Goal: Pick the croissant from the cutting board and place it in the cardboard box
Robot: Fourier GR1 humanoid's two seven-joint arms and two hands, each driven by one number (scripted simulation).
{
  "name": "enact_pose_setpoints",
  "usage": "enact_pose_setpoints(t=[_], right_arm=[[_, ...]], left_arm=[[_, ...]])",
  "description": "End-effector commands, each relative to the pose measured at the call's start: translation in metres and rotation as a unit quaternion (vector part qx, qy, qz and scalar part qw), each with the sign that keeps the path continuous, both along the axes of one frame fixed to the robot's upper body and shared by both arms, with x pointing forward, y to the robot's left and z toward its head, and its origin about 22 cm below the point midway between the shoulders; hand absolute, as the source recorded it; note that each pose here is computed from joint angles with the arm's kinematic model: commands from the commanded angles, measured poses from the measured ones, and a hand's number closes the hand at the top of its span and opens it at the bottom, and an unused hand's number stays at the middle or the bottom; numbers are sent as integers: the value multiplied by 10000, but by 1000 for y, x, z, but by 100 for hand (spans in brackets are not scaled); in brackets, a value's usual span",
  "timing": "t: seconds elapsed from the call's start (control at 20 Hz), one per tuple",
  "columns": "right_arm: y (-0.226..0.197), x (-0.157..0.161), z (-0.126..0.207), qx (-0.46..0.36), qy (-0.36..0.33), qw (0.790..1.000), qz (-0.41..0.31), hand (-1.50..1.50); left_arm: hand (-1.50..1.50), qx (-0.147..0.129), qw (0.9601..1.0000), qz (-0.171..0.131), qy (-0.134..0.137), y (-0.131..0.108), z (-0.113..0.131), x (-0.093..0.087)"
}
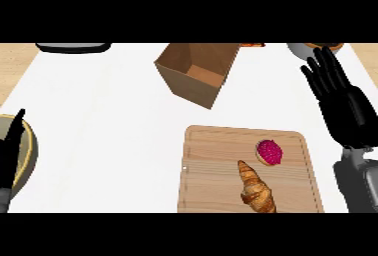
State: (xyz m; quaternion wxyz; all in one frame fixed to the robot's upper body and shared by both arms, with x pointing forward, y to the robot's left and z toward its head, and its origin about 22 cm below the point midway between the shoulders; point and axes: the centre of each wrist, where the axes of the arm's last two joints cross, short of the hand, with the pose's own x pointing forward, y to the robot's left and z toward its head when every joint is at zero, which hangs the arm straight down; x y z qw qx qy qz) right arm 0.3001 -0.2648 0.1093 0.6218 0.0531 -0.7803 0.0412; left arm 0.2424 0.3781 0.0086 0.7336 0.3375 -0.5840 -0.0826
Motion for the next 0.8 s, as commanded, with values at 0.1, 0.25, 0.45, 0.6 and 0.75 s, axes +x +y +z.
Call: enact_pose_setpoints(t=[0.1, 0.25, 0.45, 0.6, 0.75], right_arm=[[23, -15, -37, 109, 262, 9852, 1690, -150], [31, -31, -57, 25, 531, 9459, 3200, -150], [15, -32, -11, -3188, -670, 8818, 3412, -150], [-25, -54, -95, -1299, -360, 9325, 3352, -150], [-57, -42, -110, -947, -699, 9289, 3512, -150]], left_arm=[[0, 82, 9993, -178, -332, -6, 14, 8], [0, 151, 9979, -272, -571, -4, 23, 13], [0, -211, 9986, -434, -200, -20, 1, 7], [0, -345, 9981, -431, -290, -31, 4, 18], [0, -294, 9977, -546, -288, -27, 2, 18]])
